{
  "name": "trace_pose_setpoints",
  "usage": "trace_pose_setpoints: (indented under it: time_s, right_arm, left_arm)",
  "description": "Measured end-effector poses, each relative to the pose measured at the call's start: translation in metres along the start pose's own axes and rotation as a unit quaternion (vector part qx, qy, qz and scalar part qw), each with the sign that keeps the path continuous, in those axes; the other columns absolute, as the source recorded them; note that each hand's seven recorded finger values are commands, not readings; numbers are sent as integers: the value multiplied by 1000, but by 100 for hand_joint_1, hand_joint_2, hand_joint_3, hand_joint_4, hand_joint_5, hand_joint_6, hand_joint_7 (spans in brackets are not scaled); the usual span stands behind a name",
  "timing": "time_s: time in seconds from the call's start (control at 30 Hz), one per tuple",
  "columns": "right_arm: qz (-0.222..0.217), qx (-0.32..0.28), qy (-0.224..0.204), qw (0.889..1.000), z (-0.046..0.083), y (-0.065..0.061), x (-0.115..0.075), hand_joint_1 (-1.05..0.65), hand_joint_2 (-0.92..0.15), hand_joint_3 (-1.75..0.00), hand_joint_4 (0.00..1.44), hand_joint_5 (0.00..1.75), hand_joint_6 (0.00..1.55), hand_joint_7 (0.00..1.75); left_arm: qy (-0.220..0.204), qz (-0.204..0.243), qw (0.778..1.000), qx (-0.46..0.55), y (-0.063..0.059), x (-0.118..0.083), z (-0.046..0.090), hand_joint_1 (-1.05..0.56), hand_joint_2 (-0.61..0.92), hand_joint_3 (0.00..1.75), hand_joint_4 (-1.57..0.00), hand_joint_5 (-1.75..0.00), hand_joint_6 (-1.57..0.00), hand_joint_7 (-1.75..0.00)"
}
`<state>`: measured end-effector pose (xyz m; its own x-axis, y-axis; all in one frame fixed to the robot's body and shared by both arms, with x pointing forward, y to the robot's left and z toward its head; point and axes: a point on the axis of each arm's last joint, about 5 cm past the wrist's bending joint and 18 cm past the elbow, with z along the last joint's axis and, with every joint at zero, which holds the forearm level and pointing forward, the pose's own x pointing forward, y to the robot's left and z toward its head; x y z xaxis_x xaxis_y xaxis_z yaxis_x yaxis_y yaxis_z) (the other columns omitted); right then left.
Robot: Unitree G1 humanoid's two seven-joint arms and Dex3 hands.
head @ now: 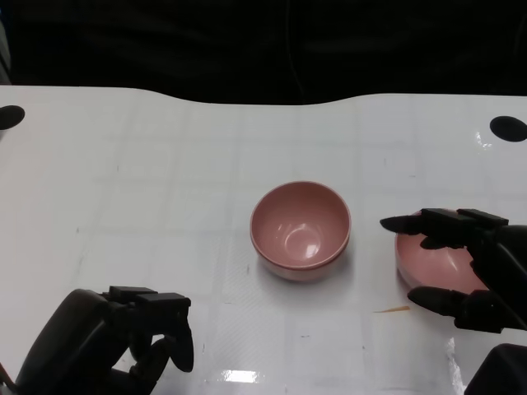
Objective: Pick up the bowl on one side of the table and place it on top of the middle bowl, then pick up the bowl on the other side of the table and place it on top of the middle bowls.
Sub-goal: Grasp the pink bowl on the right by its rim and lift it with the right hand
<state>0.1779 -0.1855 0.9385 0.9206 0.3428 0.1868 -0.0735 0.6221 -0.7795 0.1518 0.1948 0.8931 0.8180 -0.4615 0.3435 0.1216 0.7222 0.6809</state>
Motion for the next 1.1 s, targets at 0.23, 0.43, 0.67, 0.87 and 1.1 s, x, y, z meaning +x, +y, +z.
trace_pose_setpoints:
  time_s: [0.23,0.43,0.67,0.87,1.1]
  right_arm:
    - [7,-45,19,999,4,-2,-1,-59,-82,0,15,66,26,14]
    - [7,-126,56,990,7,-9,-5,-63,-80,0,13,61,24,12]
    - [16,-143,67,987,6,-9,-5,-64,-81,0,11,59,22,10]
    - [75,-179,112,975,6,-11,-2,-63,-83,-1,12,51,24,7]
    - [100,-202,130,966,8,-11,3,-61,-83,-1,16,41,25,4]
  left_arm:
    - [1,-4,1000,0,0,0,0,-3,18,160,-91,-174,-86,-149]
    - [8,-9,1000,0,0,1,0,-3,17,162,-91,-174,-88,-148]
    - [11,-19,1000,0,0,2,1,0,16,161,-90,-174,-86,-149]
    - [13,-22,1000,-1,0,3,2,0,16,162,-91,-172,-87,-148]
    - [12,-23,1000,0,0,3,2,-1,15,162,-92,-169,-88,-147]
